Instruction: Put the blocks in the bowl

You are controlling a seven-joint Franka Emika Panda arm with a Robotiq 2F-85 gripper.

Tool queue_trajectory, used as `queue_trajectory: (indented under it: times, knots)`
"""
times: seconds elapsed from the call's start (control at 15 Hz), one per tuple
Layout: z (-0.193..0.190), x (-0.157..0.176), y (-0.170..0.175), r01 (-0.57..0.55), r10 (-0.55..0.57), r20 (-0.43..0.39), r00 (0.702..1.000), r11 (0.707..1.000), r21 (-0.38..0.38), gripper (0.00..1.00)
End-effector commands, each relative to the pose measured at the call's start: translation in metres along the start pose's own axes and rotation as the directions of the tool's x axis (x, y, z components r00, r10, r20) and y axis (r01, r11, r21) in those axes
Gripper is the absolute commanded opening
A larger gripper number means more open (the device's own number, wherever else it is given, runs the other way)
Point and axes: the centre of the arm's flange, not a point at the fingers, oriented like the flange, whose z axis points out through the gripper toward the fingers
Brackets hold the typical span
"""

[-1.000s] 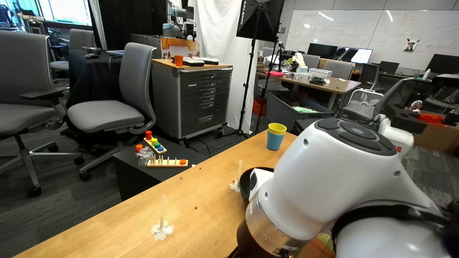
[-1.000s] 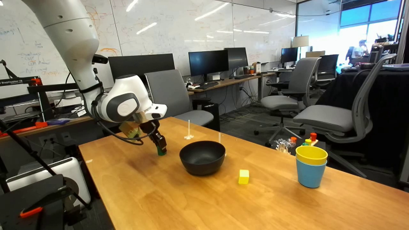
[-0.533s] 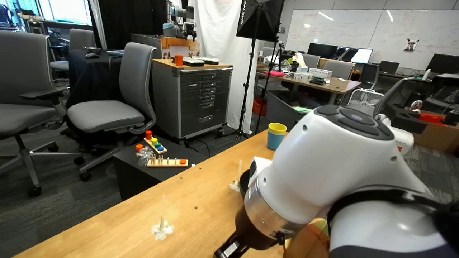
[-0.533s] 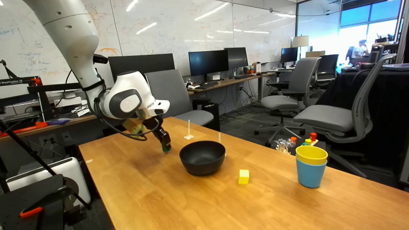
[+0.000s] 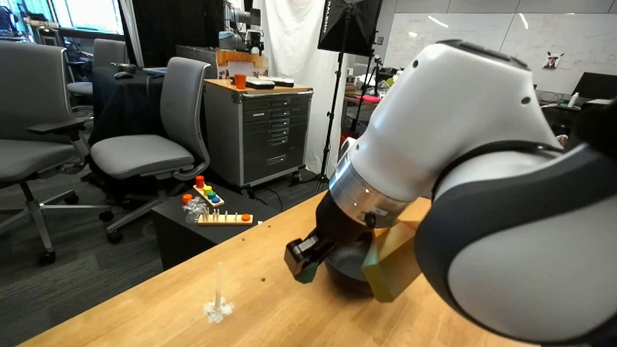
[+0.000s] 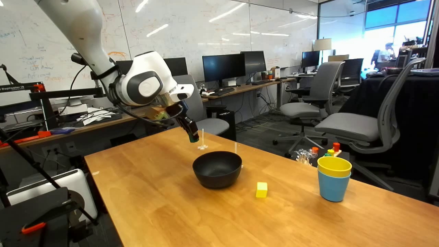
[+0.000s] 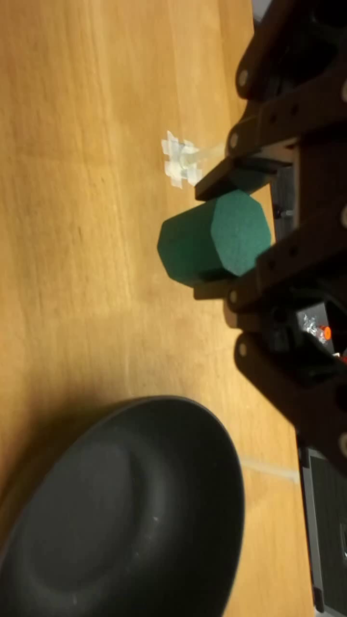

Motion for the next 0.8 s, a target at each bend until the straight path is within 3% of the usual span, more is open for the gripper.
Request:
queue_trajectory:
  times: [0.0,0.4,0.73]
  knots:
    - [-0.026,0.027,0.015,-0.015,0.014,-0.019,1.000,0.998,-0.069,0.20]
    - [-0.014,0.052,0.070,-0.033,0.045,0.049,0.998,0.975,-0.220,0.20]
    - [0.006,0.044,0.095,-0.067,0.127,0.208,0.970,0.960,-0.272,0.20]
